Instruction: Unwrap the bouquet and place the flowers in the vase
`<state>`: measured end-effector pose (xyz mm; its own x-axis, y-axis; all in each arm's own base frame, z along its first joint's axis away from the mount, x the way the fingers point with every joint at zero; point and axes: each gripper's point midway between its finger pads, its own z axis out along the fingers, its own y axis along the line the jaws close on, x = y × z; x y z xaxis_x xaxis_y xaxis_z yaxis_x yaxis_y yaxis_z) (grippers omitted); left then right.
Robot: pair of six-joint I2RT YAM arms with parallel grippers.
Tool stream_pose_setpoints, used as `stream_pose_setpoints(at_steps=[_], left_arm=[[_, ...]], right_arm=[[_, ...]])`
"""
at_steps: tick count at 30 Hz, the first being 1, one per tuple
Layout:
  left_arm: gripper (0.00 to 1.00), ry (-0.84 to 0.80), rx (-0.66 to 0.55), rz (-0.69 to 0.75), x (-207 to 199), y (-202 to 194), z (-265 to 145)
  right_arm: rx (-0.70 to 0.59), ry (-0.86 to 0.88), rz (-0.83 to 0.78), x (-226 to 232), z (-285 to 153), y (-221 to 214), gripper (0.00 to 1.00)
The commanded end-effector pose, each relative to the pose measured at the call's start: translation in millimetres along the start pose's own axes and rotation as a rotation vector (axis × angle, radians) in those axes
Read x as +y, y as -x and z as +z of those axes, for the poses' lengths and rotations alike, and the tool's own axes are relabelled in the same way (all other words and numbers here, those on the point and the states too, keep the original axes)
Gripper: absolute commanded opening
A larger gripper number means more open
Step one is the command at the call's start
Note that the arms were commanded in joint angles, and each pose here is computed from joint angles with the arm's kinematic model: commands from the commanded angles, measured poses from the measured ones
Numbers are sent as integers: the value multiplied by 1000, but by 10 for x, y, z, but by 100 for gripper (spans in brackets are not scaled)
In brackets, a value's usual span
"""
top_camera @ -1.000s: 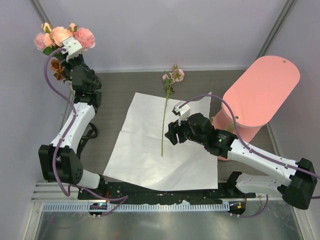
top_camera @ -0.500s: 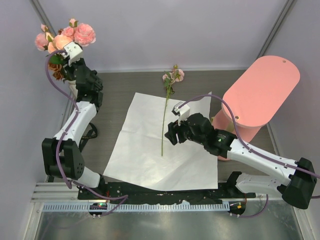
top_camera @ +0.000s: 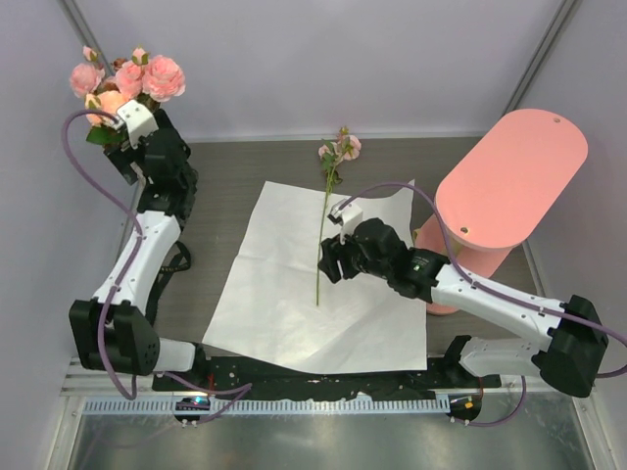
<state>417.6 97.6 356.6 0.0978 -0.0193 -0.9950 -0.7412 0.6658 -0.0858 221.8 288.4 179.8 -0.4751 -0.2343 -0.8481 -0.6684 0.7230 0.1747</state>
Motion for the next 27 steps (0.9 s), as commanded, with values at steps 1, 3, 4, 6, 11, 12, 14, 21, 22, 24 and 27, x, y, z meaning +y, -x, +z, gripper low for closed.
stream_pose_setpoints(at_steps=[1, 3, 4, 6, 11, 12, 14, 21, 22, 24, 27], left_arm=[[100, -64, 143, -201, 55, 85, -261], [100, -133, 218, -211, 51, -4, -423], [100, -143, 260, -227, 64, -81, -495], [100, -198, 307, -263, 69, -77, -645], [100, -310, 453, -314, 71, -261, -1004], [100, -352, 494, -319, 36, -343, -1103], [100, -389, 528, -341, 64, -363, -1238], [100, -687, 759, -397, -112, -708, -1941], [100, -730, 800, -402, -142, -756, -2047], [100, -832, 904, -405, -184, -921, -2312], [100, -967, 1040, -413, -230, -1104, -2648]], right_arm=[[-45, -13, 46, 53, 53, 271, 62], [-25, -31, 70, 43, 129, 258, 61], [-22, -42, 79, 30, 153, 264, 61], [-14, -59, 111, 28, 199, 289, 61], [-9, -188, 196, -146, 370, 284, 62], [-10, -213, 213, -180, 396, 277, 62], [-14, -278, 257, -290, 463, 285, 62], [56, -531, 375, -684, 789, 184, 62], [66, -568, 378, -735, 825, 164, 62], [101, -640, 393, -813, 953, 88, 62], [145, -663, 443, -890, 1157, -8, 60]])
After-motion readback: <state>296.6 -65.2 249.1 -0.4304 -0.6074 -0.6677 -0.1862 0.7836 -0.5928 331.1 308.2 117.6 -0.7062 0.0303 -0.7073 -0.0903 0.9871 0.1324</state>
